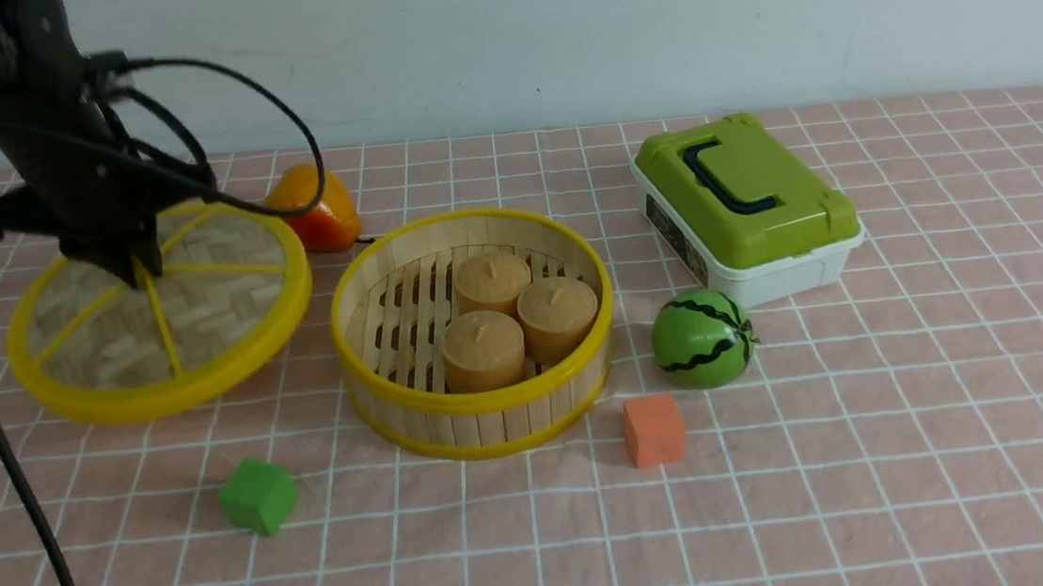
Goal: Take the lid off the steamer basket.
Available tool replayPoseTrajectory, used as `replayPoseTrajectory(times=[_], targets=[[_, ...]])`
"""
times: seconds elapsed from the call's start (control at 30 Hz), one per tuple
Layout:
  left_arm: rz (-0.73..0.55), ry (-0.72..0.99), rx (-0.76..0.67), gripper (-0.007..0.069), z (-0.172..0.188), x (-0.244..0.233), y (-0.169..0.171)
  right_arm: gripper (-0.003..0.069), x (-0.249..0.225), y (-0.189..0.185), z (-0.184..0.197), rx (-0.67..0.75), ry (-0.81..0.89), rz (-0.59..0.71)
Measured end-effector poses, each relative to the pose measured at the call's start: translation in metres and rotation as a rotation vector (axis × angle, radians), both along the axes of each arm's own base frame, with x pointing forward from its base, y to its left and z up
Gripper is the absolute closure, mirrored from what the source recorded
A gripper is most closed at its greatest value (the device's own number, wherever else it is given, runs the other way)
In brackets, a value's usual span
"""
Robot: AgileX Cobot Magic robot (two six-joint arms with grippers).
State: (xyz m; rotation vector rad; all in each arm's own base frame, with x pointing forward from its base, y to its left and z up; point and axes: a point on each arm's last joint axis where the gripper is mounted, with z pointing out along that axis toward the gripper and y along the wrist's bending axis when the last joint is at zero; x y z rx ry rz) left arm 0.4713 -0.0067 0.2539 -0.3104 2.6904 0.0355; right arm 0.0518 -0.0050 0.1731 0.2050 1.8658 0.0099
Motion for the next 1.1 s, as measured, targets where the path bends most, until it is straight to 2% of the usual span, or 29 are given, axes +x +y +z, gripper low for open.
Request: replayPoseTrajectory(times=[0.2, 0.4, 0.47, 0.57, 0.6, 0.63, 0.67, 0.73, 0.77, 0.93, 0.97, 1.0, 1.03, 1.1], targets=[[0.007, 0.041, -0.015, 0.0523, -0.042, 0.014, -0.001, 0.0418, 0.000, 0.000, 0.000, 0.000, 0.000, 0.000], [0.003, 0.040, -0.023, 0.0519, -0.045, 0.015, -0.002, 0.0418, 0.000, 0.000, 0.000, 0.000, 0.000, 0.000], [-0.001, 0.040, -0.025, 0.0485, -0.045, 0.015, -0.003, 0.0418, 0.000, 0.000, 0.000, 0.000, 0.000, 0.000], [-0.004, 0.046, -0.028, 0.0376, -0.040, 0.012, -0.003, 0.0418, 0.000, 0.000, 0.000, 0.000, 0.000, 0.000], [-0.004, 0.048, -0.028, 0.0368, -0.039, 0.011, -0.003, 0.0418, 0.000, 0.000, 0.000, 0.000, 0.000, 0.000], [-0.011, 0.040, -0.026, 0.0316, -0.026, 0.007, -0.003, 0.0418, 0.000, 0.000, 0.000, 0.000, 0.000, 0.000], [-0.015, 0.025, -0.024, 0.0302, -0.014, 0.003, -0.003, 0.0418, 0.000, 0.000, 0.000, 0.000, 0.000, 0.000], [-0.034, -0.043, -0.016, 0.0313, 0.026, -0.011, -0.002, 0.0418, 0.000, 0.000, 0.000, 0.000, 0.000, 0.000], [-0.037, -0.051, -0.016, 0.0323, 0.030, -0.012, -0.002, 0.0418, 0.000, 0.000, 0.000, 0.000, 0.000, 0.000], [-0.066, -0.306, -0.057, 0.0573, 0.148, -0.075, -0.005, 0.0418, 0.000, 0.000, 0.000, 0.000, 0.000, 0.000], [-0.068, -0.316, -0.059, 0.0583, 0.152, -0.078, -0.005, 0.0418, 0.000, 0.000, 0.000, 0.000, 0.000, 0.000], [-0.080, -0.405, -0.078, 0.0638, 0.184, -0.106, -0.006, 0.0418, 0.000, 0.000, 0.000, 0.000, 0.000, 0.000], [-0.082, -0.430, -0.082, 0.0638, 0.192, -0.113, -0.006, 0.0418, 0.000, 0.000, 0.000, 0.000, 0.000, 0.000], [-0.093, -0.556, -0.095, 0.0638, 0.226, -0.160, -0.006, 0.0418, 0.000, 0.000, 0.000, 0.000, 0.000, 0.000]])
